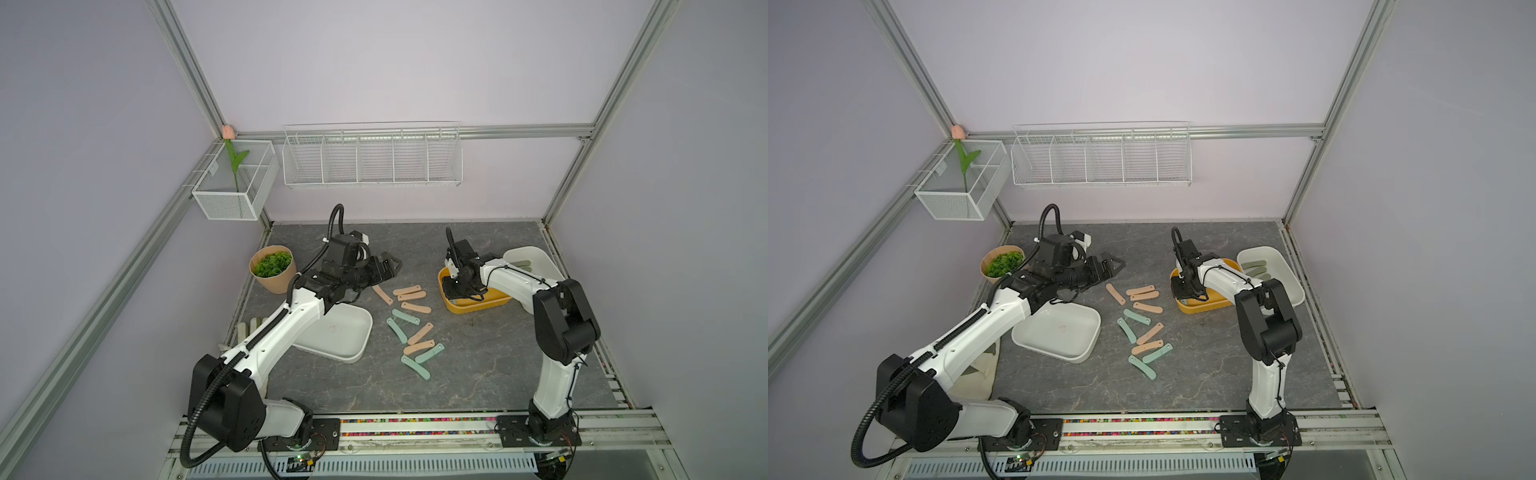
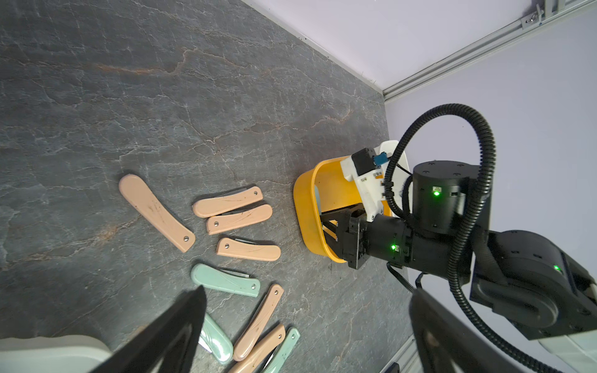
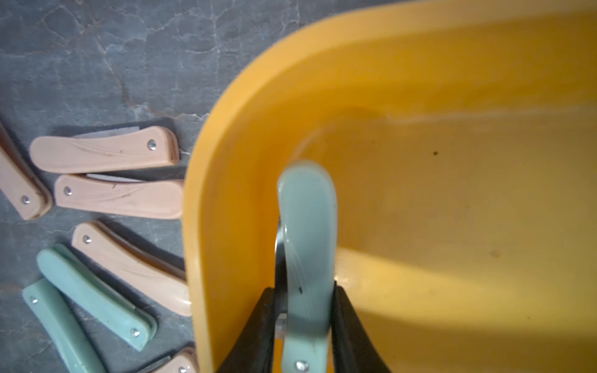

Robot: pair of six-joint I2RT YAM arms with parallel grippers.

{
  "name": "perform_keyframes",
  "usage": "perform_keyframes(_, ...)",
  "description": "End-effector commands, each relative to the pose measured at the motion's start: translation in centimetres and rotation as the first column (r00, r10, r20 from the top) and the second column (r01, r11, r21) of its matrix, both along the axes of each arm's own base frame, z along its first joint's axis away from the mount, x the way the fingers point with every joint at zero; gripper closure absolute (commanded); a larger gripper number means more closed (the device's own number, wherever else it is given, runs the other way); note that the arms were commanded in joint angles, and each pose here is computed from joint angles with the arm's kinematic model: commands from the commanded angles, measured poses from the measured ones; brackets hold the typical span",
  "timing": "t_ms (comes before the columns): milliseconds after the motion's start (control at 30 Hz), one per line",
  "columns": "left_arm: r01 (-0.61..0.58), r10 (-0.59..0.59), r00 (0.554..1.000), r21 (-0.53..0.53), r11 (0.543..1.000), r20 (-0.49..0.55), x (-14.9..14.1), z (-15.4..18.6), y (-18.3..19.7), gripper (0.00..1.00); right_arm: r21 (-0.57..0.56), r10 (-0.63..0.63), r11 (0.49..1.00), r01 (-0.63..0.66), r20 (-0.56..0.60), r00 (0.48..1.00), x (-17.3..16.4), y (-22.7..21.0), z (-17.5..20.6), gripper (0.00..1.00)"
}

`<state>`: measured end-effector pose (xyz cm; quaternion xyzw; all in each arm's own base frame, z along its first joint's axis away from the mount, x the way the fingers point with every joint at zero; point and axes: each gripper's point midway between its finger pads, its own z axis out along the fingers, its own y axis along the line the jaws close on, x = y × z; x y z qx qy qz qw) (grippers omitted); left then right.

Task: Place the fruit knives into the storage box by color
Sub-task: Adjust the storage box at the center of the board, then place the fruit knife in the storage box.

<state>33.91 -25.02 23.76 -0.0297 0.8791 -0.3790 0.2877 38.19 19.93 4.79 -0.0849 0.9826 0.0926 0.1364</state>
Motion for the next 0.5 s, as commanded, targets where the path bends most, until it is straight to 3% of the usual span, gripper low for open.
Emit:
perform_keyframes(0,0.023,-0.023,0.999,-0.007,1.0,0.028,0.5,1.1,-0.7,0.01,0.047,0.002,0.999,-0.003,0.013,1.0,1.0,1.9,0.3,0.71)
perform_keyframes(467,0.035,-0.035,0.999,0.006,0.999,0.011,0.7,0.5,-0.9,0.01,0.105,-0.095,0.99,0.096,-0.018,0.995,3.9,3.9,-0.9,0.7)
